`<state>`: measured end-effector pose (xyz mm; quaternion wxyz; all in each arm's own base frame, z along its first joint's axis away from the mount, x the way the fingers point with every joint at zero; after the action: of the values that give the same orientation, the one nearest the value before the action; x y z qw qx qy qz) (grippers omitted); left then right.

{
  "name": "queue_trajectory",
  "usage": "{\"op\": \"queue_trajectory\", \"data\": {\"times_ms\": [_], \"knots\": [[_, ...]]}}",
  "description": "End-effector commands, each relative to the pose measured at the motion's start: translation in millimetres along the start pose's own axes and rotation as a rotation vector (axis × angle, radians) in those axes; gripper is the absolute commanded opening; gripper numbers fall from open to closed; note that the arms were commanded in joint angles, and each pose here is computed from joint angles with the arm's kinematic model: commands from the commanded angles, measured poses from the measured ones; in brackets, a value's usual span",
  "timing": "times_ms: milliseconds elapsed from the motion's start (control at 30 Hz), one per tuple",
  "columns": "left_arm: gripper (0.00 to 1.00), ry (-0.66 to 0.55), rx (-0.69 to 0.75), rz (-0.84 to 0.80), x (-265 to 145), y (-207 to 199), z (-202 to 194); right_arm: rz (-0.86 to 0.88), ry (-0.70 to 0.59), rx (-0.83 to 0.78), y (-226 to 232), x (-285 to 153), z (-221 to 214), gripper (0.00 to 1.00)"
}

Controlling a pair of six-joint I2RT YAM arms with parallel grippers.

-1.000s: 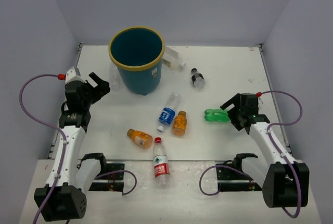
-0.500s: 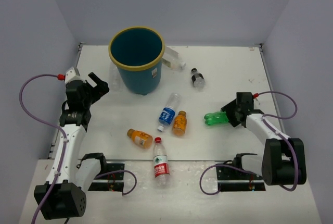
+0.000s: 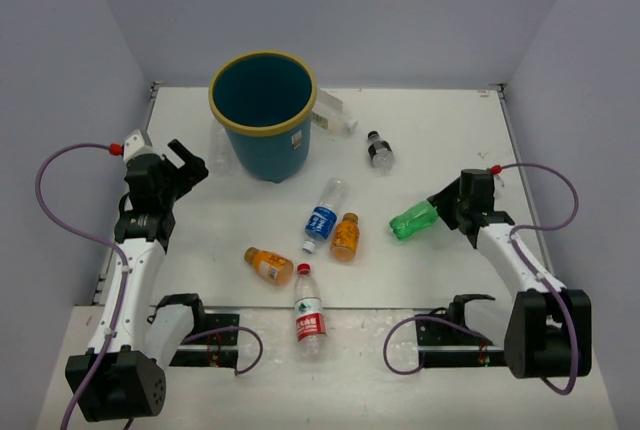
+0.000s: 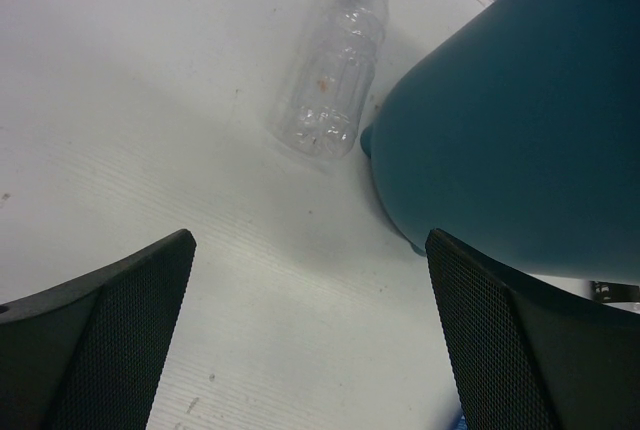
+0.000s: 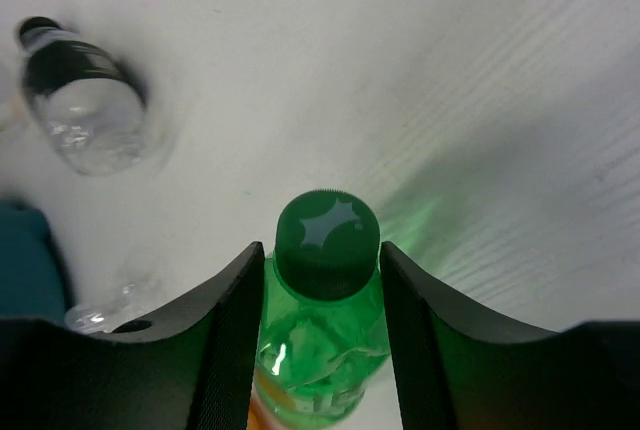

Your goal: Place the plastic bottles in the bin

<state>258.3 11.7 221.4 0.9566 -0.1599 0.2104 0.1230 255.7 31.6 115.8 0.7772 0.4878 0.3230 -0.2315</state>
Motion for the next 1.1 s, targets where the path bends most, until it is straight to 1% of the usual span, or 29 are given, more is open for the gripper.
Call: {"op": "queue_trajectory", "data": {"times_ms": [0,133,200,267,333,467,600,633,667,733,767,800,833,867,967,1067], "knots": [[1.0,-0.018,-0.011,0.008,2,-1,7,0.32,-0.102,-0.107,79,-58,33,0.0],[1.0,-0.021,-0.008,0.009,1,-1,9,0.521,-0.138,-0.177,119,-106,43,0.0],[1.0,-0.024,-0.007,0.009,1,-1,10,0.574,-0.143,-0.214,132,-120,43,0.0],[1.0,-0.031,-0.007,0.008,-1,-1,10,0.62,-0.184,-0.266,150,-138,47,0.0],[1.0,-0.033,-0.007,0.009,-2,-1,10,0.592,-0.184,-0.283,151,-138,45,0.0],[1.0,-0.034,-0.007,0.001,-3,-2,10,0.51,-0.169,-0.31,137,-119,41,0.0],[1.0,-0.026,-0.007,-0.003,-1,-2,9,0.441,-0.117,-0.347,130,-96,34,0.0],[1.0,-0.025,-0.007,-0.001,-1,-2,9,0.419,-0.082,-0.375,129,-87,31,0.02],[1.0,-0.023,-0.007,0.001,-1,-1,8,0.383,-0.059,-0.385,128,-79,29,0.14],[1.0,-0.026,-0.008,0.005,-1,-1,9,0.35,-0.037,-0.411,133,-70,30,0.43],[1.0,-0.025,-0.008,0.007,-1,-1,8,0.305,-0.013,-0.412,132,-55,28,0.58],[1.0,-0.027,-0.008,0.01,-2,-1,9,0.289,-0.02,-0.407,138,-51,32,0.82],[1.0,-0.027,-0.007,0.011,-2,-1,9,0.263,-0.01,-0.408,140,-43,32,0.93],[1.0,-0.027,-0.006,0.014,-2,0,9,0.23,-0.006,-0.408,141,-35,33,0.99],[1.0,-0.024,-0.005,0.022,-1,1,8,0.134,0.014,-0.423,142,-5,33,0.99],[1.0,-0.021,-0.003,0.029,1,2,8,0.049,0.005,-0.428,151,18,40,0.99]]}}
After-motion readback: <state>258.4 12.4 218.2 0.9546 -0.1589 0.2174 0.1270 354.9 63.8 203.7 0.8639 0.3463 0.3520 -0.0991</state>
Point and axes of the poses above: each gripper's point midway between its finger pads, its own x axis out along the fingers, its own y axis along the line the jaws close on, z = x × y, the point moved 6 cm from there along -x, back along the fingers, and after that the axes turned 13 degrees about x, right-handed, at the moved point
